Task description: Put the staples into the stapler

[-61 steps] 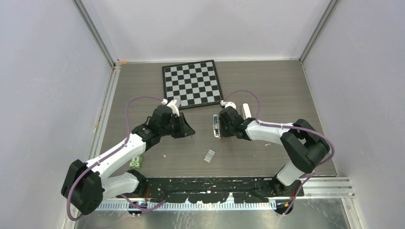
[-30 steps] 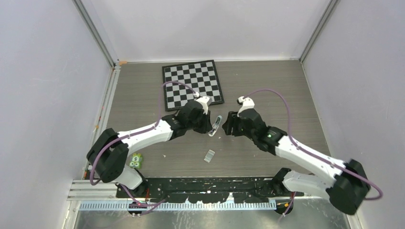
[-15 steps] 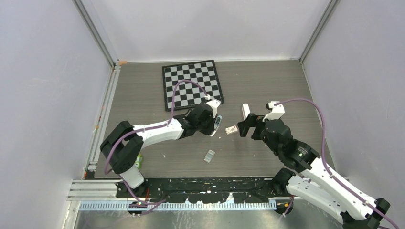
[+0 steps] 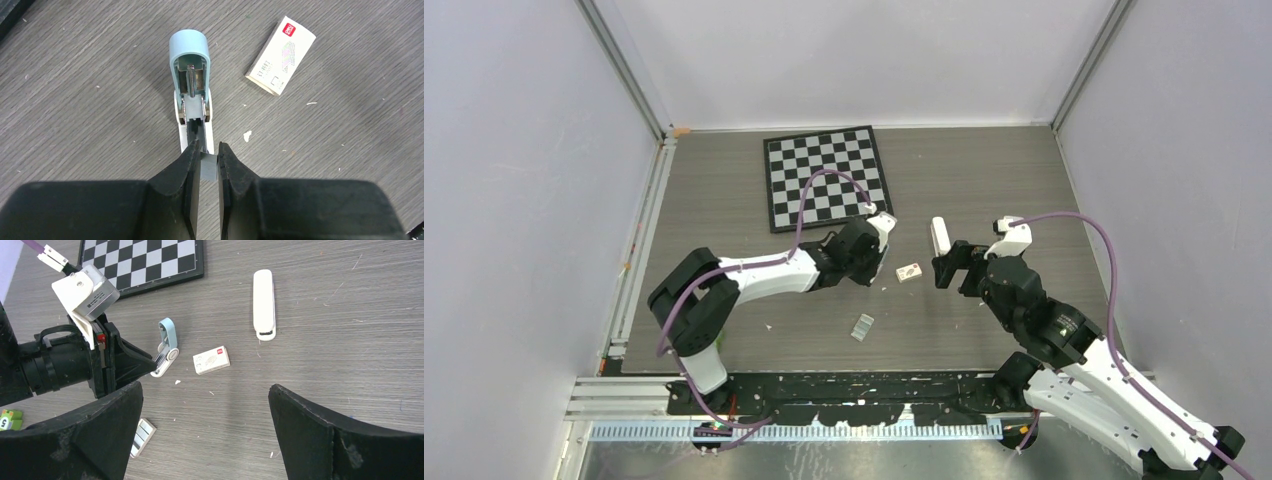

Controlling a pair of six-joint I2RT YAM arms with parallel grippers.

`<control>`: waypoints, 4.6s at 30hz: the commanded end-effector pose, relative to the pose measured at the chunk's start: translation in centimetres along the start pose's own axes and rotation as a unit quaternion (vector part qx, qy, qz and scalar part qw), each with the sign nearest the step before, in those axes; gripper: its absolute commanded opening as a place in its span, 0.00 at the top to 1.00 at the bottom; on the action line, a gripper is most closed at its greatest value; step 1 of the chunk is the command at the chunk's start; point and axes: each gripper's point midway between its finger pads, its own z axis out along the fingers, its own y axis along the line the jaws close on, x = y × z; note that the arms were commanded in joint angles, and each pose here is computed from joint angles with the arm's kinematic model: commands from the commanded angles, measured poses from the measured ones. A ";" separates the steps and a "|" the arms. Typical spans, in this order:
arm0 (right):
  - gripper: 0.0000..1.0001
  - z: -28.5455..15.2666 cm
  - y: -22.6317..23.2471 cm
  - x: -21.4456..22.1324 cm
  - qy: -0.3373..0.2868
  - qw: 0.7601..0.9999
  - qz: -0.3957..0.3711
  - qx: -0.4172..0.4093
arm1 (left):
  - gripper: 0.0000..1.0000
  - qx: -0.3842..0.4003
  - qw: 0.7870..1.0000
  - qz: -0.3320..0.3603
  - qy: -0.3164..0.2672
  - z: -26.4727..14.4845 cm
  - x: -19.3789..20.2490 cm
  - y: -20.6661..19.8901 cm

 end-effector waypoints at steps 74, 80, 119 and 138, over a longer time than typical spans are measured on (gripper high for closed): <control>0.00 0.2 -1.0 -0.8 -0.025 0.999 -0.015 0.025 | 0.86 -0.075 0.994 0.071 -0.029 2.3 -2.1 1.6; 0.00 0.2 -1.0 -0.8 -0.024 0.999 -0.016 0.026 | 0.86 -0.076 0.994 0.077 -0.028 2.3 -2.1 1.7; 0.00 -0.1 -1.0 -1.1 -0.028 0.999 -0.017 0.022 | 0.73 -0.055 0.995 0.083 -0.011 2.8 -0.6 0.8; 0.00 0.0 -0.2 -0.8 -0.019 1.000 0.001 0.006 | 0.52 -0.032 0.997 -0.005 -0.063 -0.4 -3.4 0.2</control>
